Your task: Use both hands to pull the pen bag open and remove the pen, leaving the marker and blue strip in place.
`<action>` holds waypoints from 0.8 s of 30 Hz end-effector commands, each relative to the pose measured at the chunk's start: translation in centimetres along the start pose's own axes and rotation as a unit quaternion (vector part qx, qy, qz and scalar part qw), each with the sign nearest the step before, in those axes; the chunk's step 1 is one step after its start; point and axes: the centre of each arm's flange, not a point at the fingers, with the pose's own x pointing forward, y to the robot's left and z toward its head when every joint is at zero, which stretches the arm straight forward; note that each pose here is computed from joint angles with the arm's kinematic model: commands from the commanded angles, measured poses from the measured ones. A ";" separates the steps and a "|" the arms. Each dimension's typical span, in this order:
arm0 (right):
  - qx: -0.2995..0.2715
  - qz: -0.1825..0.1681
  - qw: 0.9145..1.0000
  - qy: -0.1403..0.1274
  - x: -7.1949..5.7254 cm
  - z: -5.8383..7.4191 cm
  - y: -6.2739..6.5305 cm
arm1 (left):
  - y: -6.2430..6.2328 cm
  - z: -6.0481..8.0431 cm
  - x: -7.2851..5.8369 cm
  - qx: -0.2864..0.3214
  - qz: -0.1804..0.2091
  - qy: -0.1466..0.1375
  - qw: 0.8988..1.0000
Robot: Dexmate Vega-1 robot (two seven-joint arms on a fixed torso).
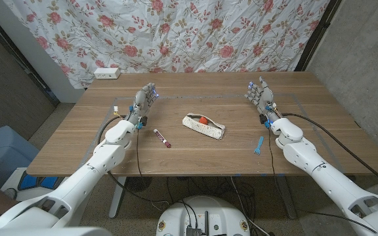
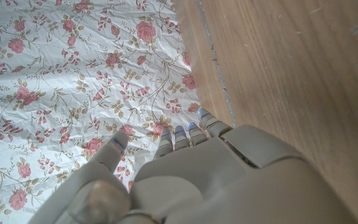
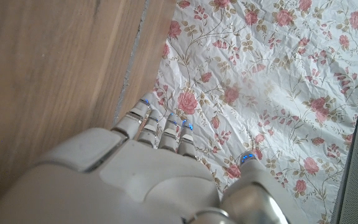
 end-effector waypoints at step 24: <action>-0.026 -0.007 1.000 -0.014 -1.1 0.8 -0.3 | -2.5 3.0 0.6 0.107 -0.035 -0.003 0.994</action>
